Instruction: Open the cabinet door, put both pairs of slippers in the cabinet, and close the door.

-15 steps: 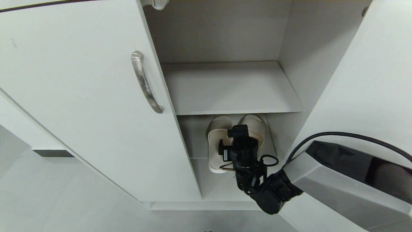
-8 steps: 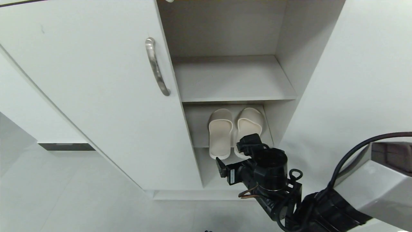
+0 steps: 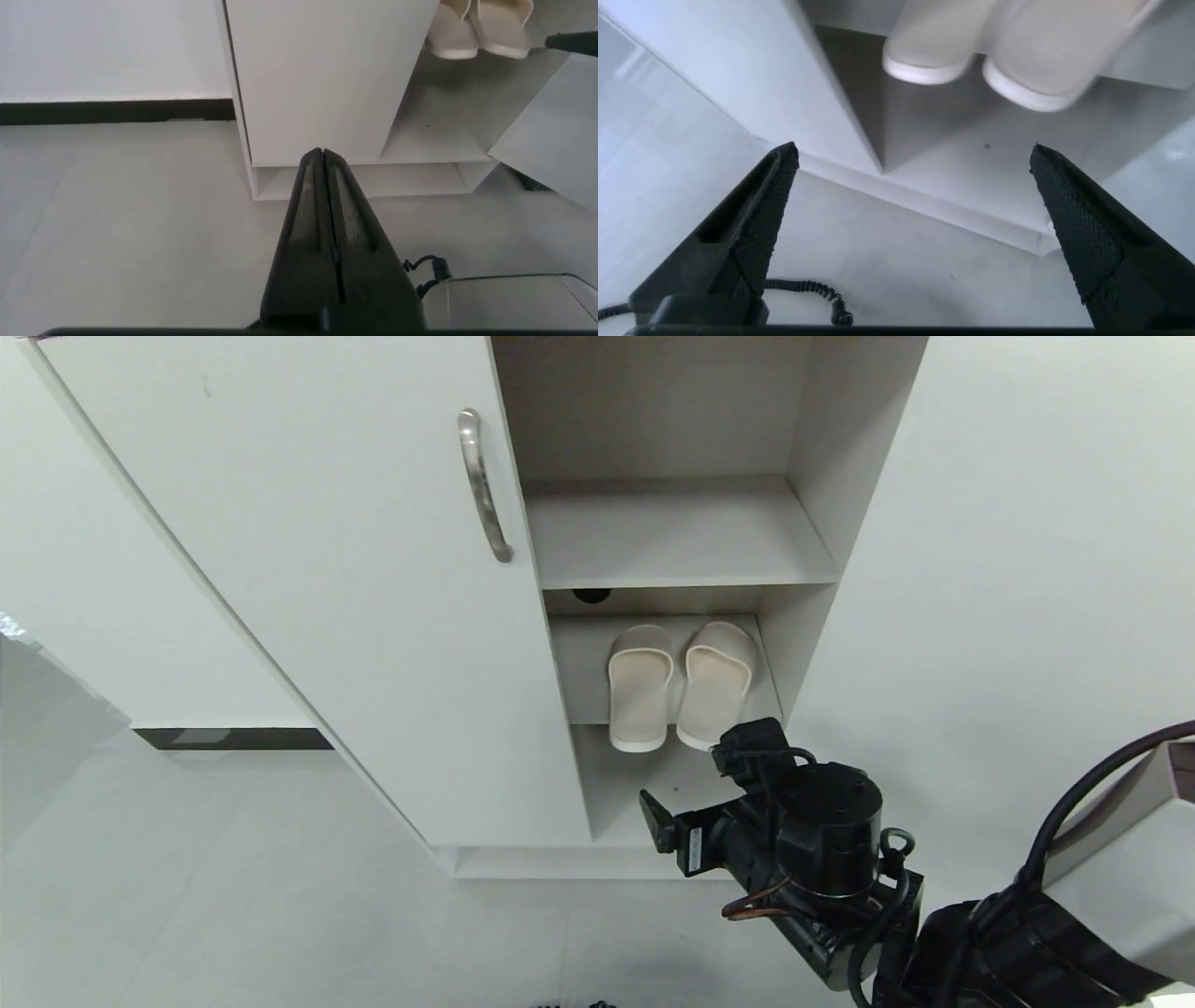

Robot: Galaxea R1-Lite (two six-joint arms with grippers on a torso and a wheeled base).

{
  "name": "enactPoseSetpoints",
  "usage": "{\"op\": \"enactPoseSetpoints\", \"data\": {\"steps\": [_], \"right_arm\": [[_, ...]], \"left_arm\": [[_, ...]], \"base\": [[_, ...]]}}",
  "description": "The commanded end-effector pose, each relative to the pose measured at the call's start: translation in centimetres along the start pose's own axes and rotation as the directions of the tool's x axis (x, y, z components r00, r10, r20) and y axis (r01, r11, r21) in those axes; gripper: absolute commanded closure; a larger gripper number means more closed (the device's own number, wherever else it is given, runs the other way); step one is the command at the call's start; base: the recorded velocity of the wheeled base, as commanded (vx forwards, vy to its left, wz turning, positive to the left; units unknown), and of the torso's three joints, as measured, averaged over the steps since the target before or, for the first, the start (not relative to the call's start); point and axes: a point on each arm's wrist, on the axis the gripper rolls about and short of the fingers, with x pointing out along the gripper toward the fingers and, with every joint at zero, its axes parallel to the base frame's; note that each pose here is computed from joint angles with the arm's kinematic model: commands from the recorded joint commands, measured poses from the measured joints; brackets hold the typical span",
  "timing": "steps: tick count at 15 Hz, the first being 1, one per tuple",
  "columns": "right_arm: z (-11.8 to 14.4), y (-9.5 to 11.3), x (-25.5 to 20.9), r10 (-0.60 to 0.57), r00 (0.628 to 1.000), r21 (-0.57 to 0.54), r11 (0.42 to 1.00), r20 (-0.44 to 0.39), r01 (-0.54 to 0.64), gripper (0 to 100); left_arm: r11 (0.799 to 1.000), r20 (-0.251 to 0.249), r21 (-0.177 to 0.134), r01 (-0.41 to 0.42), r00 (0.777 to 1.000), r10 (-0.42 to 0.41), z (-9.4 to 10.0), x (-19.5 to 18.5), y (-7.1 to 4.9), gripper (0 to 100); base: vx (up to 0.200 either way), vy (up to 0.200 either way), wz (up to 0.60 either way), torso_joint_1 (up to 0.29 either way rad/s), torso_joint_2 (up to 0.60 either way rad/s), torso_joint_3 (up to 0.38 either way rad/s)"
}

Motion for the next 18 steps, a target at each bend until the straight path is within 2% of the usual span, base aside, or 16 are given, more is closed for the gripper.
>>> {"op": "enactPoseSetpoints", "data": {"steps": [1,11,18], "right_arm": [[-0.1,-0.1,-0.1,-0.001,1.0,-0.001,1.0,-0.003,0.001,0],[-1.3,0.0,0.5,-0.006,0.999,-0.016,1.0,-0.034,0.006,0],[-1.5,-0.1,0.4,-0.007,0.999,-0.018,1.0,-0.04,0.006,0]], "left_arm": [[1.0,0.001,0.001,0.0,1.0,0.0,0.0,0.0,0.0,100],[1.0,0.001,0.002,0.003,1.0,-0.003,0.0,0.0,0.0,100],[1.0,0.001,0.002,0.003,1.0,-0.003,0.0,0.0,0.0,100]], "base": [[0.0,0.0,0.0,0.0,0.0,0.0],[0.0,0.0,0.0,0.0,0.0,0.0],[0.0,0.0,0.0,0.002,0.0,0.164]]}}
